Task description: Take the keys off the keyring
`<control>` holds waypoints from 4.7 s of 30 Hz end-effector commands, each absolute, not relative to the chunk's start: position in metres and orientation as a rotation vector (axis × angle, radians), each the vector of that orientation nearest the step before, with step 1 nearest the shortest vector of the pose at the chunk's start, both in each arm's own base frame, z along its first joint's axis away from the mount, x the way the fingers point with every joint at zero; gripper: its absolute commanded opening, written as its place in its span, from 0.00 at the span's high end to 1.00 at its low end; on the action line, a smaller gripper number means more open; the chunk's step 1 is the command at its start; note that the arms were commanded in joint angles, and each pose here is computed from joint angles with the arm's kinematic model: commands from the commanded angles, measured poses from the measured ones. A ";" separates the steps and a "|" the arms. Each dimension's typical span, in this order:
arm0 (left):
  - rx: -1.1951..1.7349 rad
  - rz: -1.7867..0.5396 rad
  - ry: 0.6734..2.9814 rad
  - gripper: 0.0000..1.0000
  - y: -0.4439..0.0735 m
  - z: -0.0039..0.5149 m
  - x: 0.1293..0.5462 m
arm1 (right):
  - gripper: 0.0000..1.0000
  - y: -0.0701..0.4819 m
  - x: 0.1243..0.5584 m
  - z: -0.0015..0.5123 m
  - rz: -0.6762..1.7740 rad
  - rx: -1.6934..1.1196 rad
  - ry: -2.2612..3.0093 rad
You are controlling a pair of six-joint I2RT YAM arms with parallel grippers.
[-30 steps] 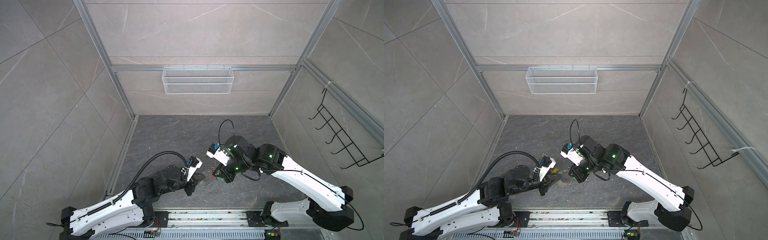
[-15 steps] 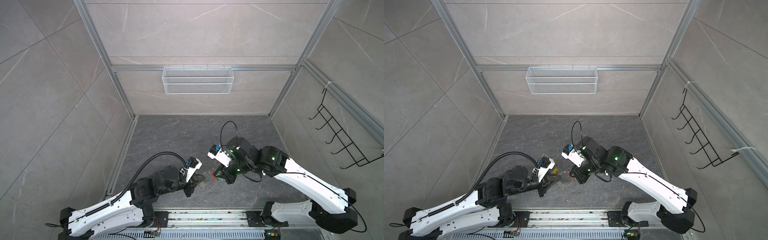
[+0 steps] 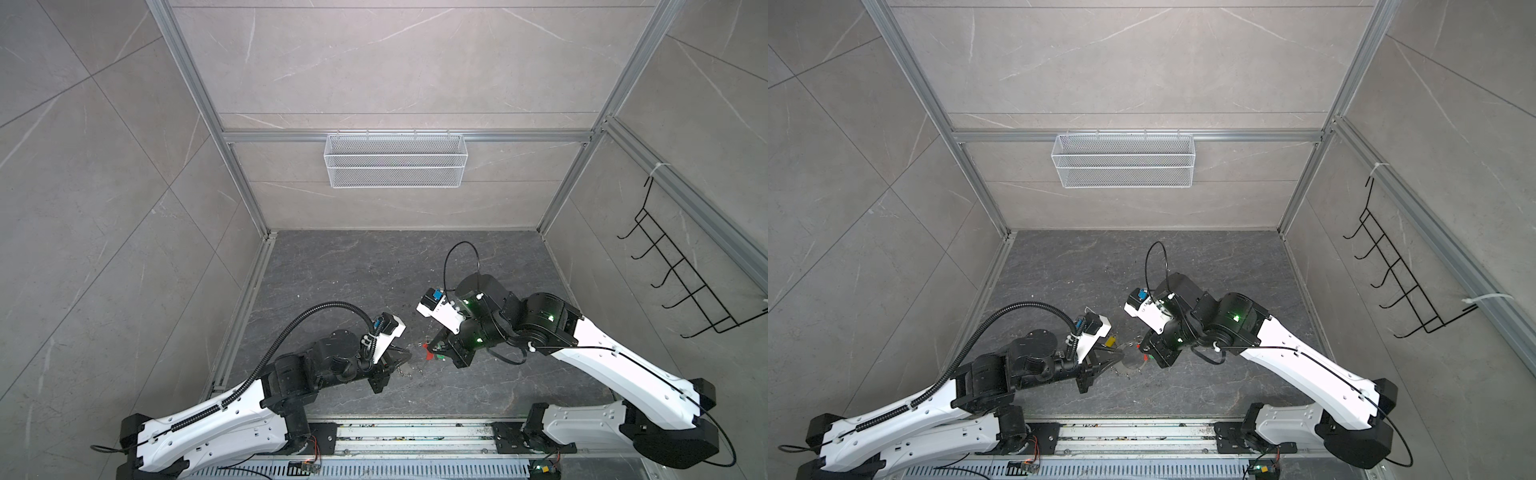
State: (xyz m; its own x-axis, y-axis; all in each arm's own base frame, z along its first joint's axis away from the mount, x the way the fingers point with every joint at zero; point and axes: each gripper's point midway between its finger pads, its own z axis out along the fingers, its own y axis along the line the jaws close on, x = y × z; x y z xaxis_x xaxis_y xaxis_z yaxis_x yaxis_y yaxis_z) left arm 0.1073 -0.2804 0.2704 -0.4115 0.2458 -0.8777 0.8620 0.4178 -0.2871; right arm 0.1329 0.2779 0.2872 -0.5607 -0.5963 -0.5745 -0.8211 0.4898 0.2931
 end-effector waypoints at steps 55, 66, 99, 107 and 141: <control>0.980 -1.038 1.654 0.61 -0.270 0.332 0.096 | 1.00 0.284 0.124 0.299 0.565 -1.109 2.288; 1.131 -0.770 1.525 0.60 -0.299 0.332 0.095 | 1.00 0.288 0.121 0.301 0.599 -1.117 2.288; 1.205 -0.434 1.439 0.65 -0.296 0.318 0.090 | 1.00 0.290 0.116 0.304 0.640 -1.139 2.269; 1.202 -0.416 1.466 0.68 -0.295 0.313 0.099 | 1.00 0.294 0.115 0.304 0.654 -1.145 2.269; 1.206 -0.454 1.473 1.00 -0.301 0.311 0.099 | 1.00 0.296 0.110 0.297 0.682 -1.152 2.279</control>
State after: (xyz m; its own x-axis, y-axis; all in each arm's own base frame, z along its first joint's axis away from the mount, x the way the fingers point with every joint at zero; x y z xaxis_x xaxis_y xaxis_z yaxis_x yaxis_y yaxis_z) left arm 0.1004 -0.3012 0.2921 0.1480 0.4835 -0.8627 0.8491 0.3851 0.3615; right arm 0.1134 0.2916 0.2973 -0.5131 -0.5966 -0.6171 -0.8311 0.5250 0.1834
